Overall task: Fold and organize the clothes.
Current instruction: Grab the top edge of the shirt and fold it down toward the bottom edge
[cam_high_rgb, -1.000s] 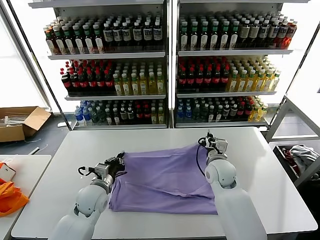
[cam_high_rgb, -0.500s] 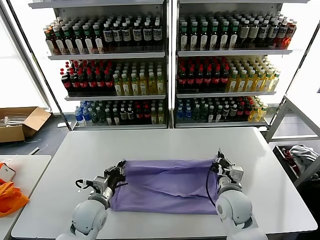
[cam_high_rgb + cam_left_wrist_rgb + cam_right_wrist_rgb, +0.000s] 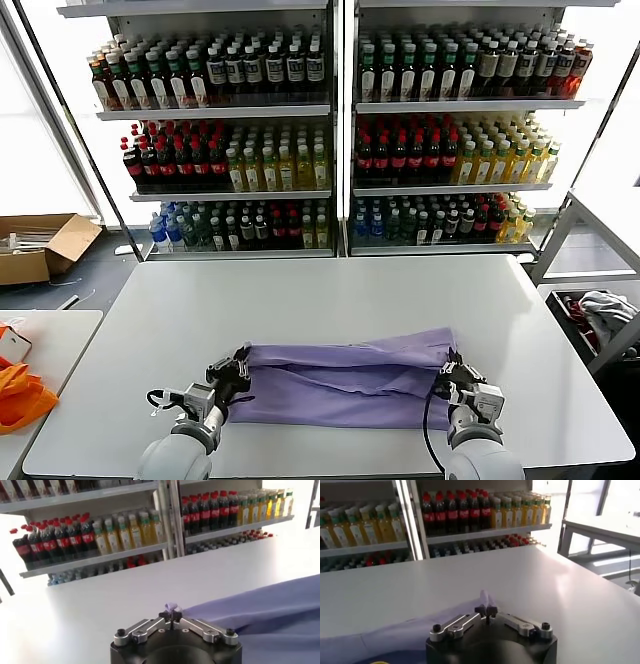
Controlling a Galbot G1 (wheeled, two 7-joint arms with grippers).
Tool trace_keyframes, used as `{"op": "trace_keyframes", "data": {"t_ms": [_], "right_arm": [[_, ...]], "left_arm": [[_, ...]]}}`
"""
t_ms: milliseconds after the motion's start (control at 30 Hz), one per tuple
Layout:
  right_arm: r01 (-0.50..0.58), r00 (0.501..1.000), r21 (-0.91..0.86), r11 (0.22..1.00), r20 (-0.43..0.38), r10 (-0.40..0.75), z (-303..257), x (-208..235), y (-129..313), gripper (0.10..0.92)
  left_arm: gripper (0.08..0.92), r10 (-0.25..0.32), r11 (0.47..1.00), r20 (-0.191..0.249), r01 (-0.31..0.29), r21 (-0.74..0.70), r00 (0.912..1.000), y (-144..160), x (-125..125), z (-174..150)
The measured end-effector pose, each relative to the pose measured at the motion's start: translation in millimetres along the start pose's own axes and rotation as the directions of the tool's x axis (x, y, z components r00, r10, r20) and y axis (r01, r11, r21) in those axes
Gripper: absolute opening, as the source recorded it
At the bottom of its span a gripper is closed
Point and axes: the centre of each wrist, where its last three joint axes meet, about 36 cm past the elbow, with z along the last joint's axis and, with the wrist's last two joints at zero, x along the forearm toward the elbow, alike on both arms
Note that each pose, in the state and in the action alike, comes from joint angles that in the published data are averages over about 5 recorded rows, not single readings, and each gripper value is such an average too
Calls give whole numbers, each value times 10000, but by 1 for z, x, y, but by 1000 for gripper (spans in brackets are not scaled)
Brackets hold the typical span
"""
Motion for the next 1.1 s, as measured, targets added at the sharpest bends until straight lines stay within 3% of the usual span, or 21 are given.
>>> {"op": "trace_keyframes", "data": {"t_ms": [267,400,800,1100], "right_arm": [[73,9999,139,9999,-136,-71,12,5,3,116],[128,9997,258,9996,-197,-123,19,5,5,171],[-228,9995,845,9962,-212,247,28,-1,-5,515],[-445,9988,937,9946,248,424,11,10,-20,770]], "left_arm": [[99,-69,9994,-171,63,-333,9998,-8,10,15],[191,-80,9985,-203,69,-540,9998,-12,14,18],[537,-259,9972,-63,253,-704,9996,-20,26,15],[795,-667,9968,142,673,-441,9977,-21,29,9]]}}
